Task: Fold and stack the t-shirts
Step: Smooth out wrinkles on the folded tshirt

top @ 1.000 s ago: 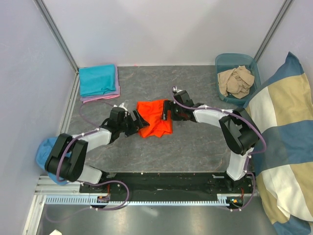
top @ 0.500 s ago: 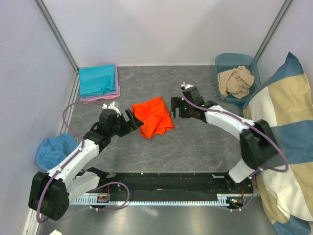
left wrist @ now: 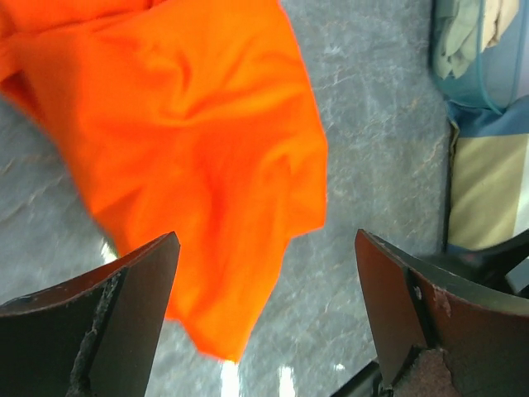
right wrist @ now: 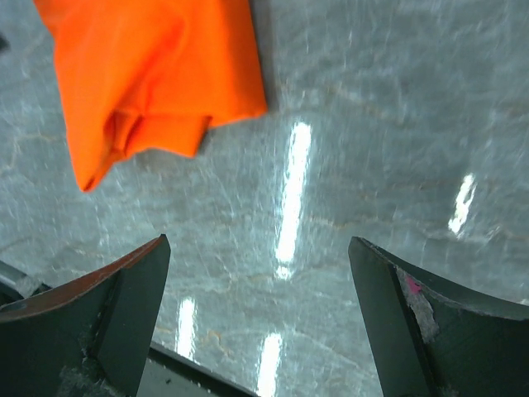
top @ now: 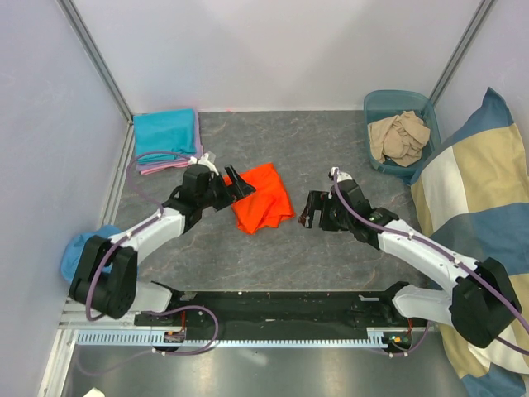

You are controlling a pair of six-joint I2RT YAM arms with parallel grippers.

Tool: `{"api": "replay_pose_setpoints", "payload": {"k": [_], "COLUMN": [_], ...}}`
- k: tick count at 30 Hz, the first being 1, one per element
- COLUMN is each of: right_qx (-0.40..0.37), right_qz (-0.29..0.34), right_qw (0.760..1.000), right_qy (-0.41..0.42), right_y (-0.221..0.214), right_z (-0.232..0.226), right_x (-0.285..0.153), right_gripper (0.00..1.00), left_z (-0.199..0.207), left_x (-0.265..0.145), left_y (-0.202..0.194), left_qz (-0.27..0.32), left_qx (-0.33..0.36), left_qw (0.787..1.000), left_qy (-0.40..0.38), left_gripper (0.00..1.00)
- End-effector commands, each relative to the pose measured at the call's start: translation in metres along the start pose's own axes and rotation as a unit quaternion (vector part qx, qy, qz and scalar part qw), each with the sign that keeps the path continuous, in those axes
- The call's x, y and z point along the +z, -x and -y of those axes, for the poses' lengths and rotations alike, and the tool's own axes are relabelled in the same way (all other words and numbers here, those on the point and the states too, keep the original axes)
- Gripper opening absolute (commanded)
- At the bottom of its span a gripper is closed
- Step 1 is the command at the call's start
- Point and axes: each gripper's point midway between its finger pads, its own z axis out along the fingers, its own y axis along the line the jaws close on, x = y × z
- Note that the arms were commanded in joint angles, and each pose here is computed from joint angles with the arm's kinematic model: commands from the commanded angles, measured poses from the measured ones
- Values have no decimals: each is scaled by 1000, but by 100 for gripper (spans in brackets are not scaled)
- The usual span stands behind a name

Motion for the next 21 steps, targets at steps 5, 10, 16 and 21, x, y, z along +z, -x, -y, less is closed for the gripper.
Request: {"api": "replay_pose_setpoints", "payload": {"k": [5, 10, 16, 21], "right_qx": [17, 27, 50, 47], "right_qz": [-2, -6, 22, 9], "right_qw": [1000, 999, 995, 996], "right_qy": [24, 42, 80, 78], "right_y": [-18, -26, -18, -22], "right_z": [-11, -22, -49, -55], "right_x": [-2, 2, 8, 23], "right_gripper": [98, 98, 98, 98], "left_z": [43, 27, -14, -32], "left_x": [35, 63, 77, 77], "left_y": [66, 74, 38, 14], "left_qz": [68, 69, 33, 12], "left_qx": [63, 65, 40, 24], "left_qw": [995, 995, 998, 999], "left_qy": [-47, -10, 30, 36], "left_gripper": [94, 95, 94, 94]}}
